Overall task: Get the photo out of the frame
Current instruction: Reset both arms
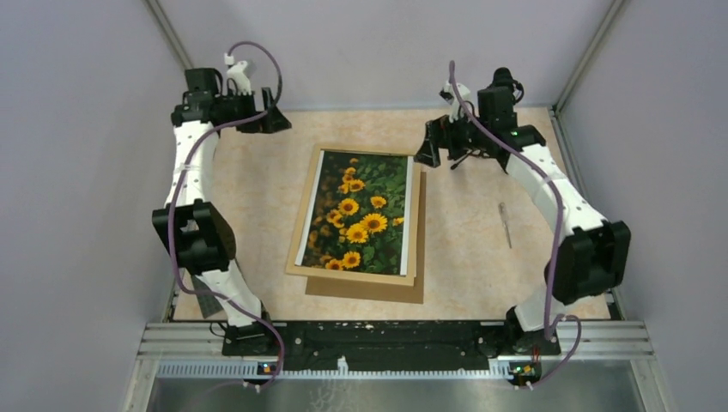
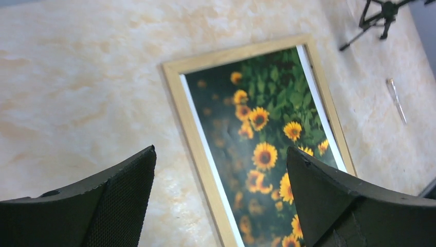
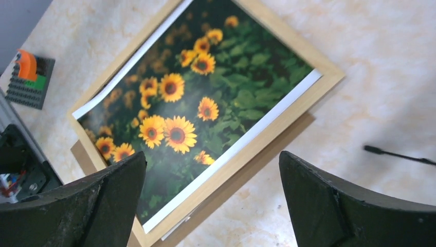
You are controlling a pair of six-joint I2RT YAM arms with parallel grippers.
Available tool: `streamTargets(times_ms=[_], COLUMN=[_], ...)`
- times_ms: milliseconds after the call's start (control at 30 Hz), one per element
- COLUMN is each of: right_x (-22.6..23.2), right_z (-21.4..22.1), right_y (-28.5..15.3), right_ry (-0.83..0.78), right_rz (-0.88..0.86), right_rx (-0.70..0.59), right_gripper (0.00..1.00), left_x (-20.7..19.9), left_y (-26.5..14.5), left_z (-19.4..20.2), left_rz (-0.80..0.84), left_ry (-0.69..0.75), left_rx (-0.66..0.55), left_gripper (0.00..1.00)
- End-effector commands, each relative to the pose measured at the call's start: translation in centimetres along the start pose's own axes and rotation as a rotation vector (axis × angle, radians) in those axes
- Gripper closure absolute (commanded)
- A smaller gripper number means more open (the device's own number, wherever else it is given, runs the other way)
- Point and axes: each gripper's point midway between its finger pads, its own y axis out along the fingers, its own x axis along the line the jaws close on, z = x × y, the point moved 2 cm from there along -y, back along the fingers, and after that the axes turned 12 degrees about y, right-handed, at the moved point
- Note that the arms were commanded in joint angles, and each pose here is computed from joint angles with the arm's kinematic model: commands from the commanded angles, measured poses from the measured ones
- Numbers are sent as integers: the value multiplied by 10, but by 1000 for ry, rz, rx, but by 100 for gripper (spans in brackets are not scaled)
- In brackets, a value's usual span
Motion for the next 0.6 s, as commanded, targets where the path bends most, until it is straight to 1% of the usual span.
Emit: streamTargets(times_ms=[0,100,167,267,333,433,567], right_x=[18,11,10,9,7,5,-1], right_z=[-30,-9,15,51,72,88,92], right_y=[-51,-68,-77,-86,-90,-92,-95], right_ry=[-120,-130,-143,-133,-127,-119,-88], right_rz=[86,155,167,173,179,188,234], right_rx=[-170,-175,-160,-132,-118,-115,-124], right_gripper=[1,1,1,1,1,1,1], left_x=[22,38,43,38,34,30,36], left_y=[-30,-48,-56,-56,-56,-57,-62], left_z=[-5,13,33,75,93,106,109], left_rz=[-40,-83,-119,-164,-187,-221,-276], left_ry=[-95,-164,-189,-243,-258,-263,-262], left_rx=[-38,-32,4,79,91,89,103], left_gripper=[1,1,1,1,1,1,1])
